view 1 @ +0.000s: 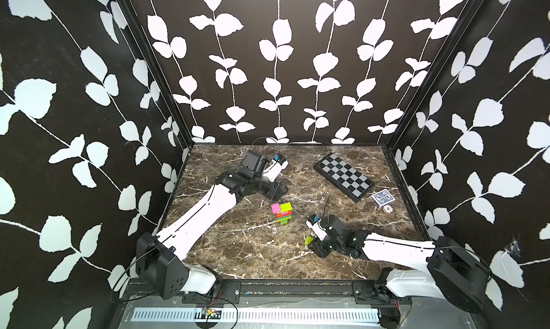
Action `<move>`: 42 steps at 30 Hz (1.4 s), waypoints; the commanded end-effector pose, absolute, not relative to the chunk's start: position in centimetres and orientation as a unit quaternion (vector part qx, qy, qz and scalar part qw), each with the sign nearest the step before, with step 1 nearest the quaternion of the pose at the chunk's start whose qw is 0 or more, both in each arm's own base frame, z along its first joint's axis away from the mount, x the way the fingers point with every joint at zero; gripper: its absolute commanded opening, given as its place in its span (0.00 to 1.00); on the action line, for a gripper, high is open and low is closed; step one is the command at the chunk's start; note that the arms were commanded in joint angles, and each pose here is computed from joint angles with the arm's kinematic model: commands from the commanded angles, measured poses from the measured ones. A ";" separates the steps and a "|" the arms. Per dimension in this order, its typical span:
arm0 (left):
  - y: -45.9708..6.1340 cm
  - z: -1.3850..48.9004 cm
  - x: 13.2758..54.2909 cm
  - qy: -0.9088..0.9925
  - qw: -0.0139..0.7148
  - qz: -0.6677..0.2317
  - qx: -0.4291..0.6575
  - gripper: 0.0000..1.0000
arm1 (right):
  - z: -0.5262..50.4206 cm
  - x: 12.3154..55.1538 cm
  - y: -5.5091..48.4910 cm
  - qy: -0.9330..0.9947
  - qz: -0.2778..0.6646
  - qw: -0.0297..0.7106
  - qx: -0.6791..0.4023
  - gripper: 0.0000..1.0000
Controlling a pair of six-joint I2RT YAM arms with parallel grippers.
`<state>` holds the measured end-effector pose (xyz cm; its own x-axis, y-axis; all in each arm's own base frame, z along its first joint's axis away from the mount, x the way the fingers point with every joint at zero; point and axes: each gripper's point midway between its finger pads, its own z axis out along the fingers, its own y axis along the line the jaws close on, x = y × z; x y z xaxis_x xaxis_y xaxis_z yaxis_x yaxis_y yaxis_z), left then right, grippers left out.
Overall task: Assemble a carrot with lego
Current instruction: Pick up the lego brick from the center of the board, then adjust the lego brick at the center of the board.
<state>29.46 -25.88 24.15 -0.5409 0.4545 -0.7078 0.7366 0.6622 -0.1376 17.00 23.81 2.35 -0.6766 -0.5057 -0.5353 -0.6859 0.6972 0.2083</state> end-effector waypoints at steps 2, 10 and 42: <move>-25.0 24.8 29.0 0.849 0.335 -0.209 0.350 0.70 | 2.1 17.6 23.8 0.887 0.166 0.236 -0.361 0.50; -24.5 24.1 29.0 0.856 0.326 -0.200 0.349 0.70 | 1.9 18.2 24.4 0.880 0.157 0.240 -0.379 0.43; -25.0 14.9 27.2 0.773 0.296 -0.030 0.561 0.85 | 10.2 23.3 23.3 0.859 0.256 0.327 -0.300 0.23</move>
